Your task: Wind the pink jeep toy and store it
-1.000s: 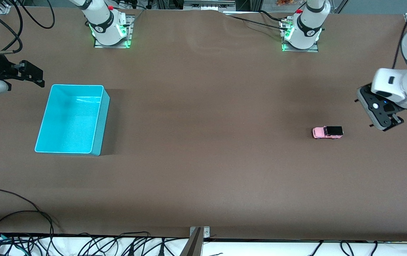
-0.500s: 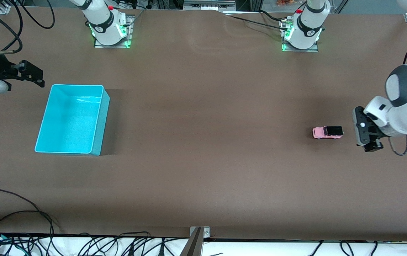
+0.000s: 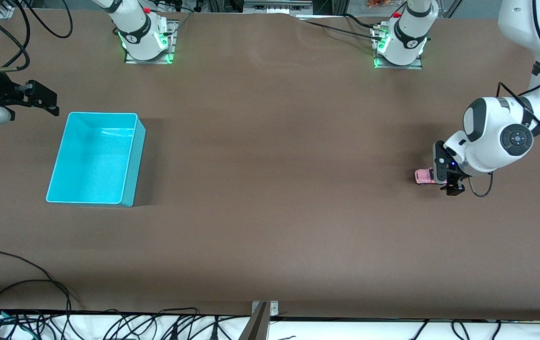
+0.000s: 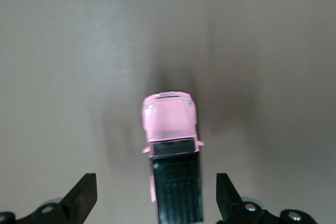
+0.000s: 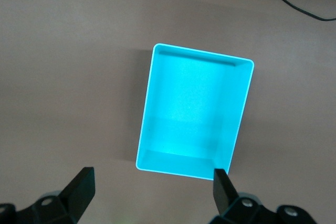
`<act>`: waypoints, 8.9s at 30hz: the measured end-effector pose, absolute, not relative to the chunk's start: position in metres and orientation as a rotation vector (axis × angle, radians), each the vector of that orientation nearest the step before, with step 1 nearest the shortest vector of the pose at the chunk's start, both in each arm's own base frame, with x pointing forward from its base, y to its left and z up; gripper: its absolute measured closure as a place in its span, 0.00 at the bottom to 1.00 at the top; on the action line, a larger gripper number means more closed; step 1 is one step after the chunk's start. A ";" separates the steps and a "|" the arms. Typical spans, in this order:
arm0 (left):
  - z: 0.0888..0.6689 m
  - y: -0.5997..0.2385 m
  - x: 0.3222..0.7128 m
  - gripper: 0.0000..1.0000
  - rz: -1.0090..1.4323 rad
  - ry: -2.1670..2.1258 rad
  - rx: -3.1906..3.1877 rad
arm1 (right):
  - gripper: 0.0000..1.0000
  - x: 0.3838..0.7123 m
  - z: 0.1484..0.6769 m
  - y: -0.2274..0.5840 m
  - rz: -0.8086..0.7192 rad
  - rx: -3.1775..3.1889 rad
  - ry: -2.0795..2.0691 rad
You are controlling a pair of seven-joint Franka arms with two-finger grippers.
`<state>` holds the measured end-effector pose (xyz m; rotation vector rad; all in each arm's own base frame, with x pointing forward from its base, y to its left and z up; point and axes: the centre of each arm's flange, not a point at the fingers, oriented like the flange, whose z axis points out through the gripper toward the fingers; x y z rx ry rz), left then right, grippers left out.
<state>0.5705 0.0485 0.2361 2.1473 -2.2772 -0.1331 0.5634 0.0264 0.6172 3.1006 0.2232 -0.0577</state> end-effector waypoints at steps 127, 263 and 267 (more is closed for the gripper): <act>0.318 0.297 0.602 0.00 -0.216 -2.049 2.160 | 0.00 0.563 0.617 0.026 -0.058 3.101 0.222; 0.593 -0.001 0.544 0.00 -0.073 -0.083 3.188 | 0.00 0.460 0.233 0.117 -0.246 2.517 2.060; 0.593 0.005 0.544 0.00 -0.074 -0.067 3.160 | 0.00 0.455 0.221 0.115 -0.205 2.493 2.071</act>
